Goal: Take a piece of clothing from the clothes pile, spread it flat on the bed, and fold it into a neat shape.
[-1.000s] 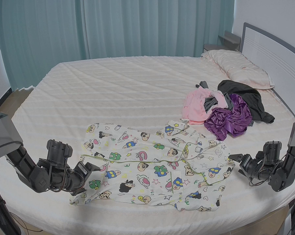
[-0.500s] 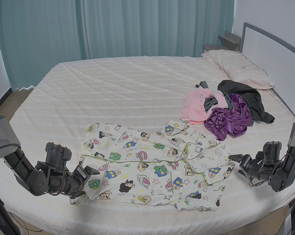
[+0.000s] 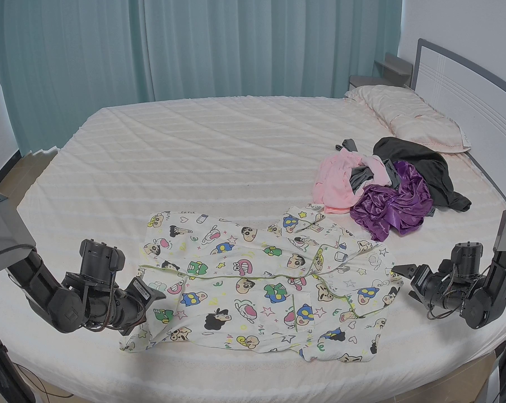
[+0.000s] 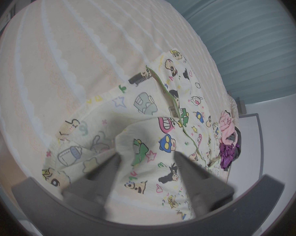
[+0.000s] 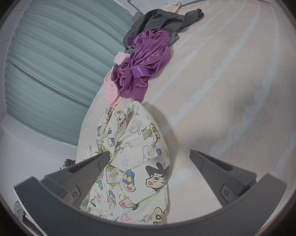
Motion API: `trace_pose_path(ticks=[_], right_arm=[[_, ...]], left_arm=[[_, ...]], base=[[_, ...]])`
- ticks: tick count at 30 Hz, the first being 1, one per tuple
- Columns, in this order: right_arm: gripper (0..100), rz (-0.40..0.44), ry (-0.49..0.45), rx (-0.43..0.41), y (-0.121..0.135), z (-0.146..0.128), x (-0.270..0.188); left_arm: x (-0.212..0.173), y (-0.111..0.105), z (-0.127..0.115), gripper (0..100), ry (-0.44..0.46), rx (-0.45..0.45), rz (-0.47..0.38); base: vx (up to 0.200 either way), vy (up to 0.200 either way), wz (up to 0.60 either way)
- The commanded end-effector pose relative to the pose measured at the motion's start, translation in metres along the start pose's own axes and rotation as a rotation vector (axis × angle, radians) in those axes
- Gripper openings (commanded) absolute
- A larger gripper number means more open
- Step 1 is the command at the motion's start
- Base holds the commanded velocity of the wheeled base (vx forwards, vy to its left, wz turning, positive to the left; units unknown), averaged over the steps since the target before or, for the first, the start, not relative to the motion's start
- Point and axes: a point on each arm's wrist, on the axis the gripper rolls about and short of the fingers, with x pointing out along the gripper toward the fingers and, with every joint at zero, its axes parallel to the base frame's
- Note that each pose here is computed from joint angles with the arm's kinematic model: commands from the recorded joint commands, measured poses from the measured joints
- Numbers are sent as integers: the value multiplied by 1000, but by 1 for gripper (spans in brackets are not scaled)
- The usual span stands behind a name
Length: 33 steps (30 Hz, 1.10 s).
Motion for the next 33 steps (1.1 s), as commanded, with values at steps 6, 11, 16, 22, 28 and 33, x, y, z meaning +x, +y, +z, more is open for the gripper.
trace_pose_path(ticks=[6, 11, 16, 22, 28, 33], right_arm=[[100, 1, 0, 0, 0, 0, 0], [100, 8, -8, -2, 2, 2, -2], [100, 10, -10, -3, 3, 2, -2], [100, 11, -11, -4, 3, 2, -3], [100, 9, -9, -3, 2, 2, -2], [100, 9, -9, -3, 2, 2, -2]], left_arm=[[6, 3, 1, 0, 2, -6, 58], [-14, -16, 26, 0, -93, -28, -17], [-23, -18, 49, 0, -167, 19, -40], [-14, -5, 64, 0, -185, 63, 7], [-6, 7, 76, 0, -194, 31, 44], [0, 9, 81, 0, -206, 24, 42]], base=[[0, 0, 0], [0, 0, 0], [0, 0, 0], [0, 0, 0], [0, 0, 0], [0, 0, 0]])
